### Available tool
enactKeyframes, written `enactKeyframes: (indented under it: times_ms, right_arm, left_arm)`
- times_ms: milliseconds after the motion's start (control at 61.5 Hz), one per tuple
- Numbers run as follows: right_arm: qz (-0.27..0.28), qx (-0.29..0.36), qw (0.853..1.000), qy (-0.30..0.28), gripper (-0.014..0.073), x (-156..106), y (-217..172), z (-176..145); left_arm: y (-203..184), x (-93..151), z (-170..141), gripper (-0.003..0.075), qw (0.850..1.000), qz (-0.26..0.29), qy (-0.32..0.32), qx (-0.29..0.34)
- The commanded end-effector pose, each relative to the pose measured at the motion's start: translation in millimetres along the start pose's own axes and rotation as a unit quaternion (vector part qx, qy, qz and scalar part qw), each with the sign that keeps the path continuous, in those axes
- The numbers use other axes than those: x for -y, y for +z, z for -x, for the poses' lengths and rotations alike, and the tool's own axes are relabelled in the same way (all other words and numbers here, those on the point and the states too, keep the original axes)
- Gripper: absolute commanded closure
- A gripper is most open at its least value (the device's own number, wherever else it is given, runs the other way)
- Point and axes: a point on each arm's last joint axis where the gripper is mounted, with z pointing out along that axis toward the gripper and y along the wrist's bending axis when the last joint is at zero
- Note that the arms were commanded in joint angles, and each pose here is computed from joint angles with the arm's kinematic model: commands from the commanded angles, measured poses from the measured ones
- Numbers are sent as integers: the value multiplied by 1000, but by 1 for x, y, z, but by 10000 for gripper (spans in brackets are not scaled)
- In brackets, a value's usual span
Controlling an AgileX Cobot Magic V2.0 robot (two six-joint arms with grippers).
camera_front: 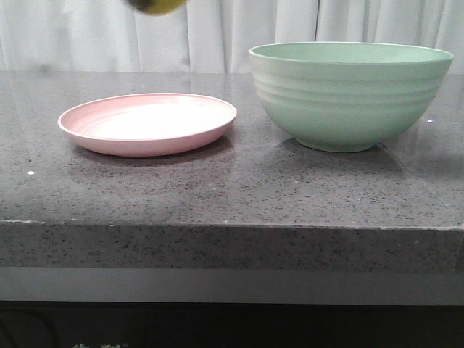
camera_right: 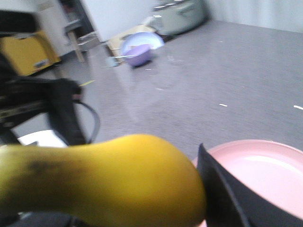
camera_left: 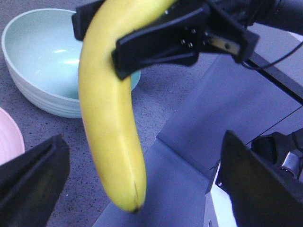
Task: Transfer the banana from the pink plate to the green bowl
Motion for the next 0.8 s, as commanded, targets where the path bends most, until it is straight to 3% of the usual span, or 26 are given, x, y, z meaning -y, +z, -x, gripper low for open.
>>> enactKeyframes:
  times_ms: [0, 114, 342, 504, 781]
  right_arm:
    - [-30, 38, 999, 9, 424, -8, -27, 29]
    - [-102, 18, 994, 36, 424, 6, -45, 42]
    - [-241, -18, 970, 28, 424, 26, -62, 57]
    - [-286, -3, 958, 28, 424, 47, -61, 58]
    - [-306, -24, 950, 64, 410, 89, -45, 37]
  left_arm:
    - [-10, 15, 14, 101, 999, -13, 13, 41]
    - [-10, 15, 13, 101, 999, -13, 14, 40]
    - [-10, 15, 13, 101, 999, -13, 14, 40]
    - [-10, 15, 13, 101, 999, -13, 14, 40]
    - [-10, 15, 13, 101, 999, -13, 14, 40]
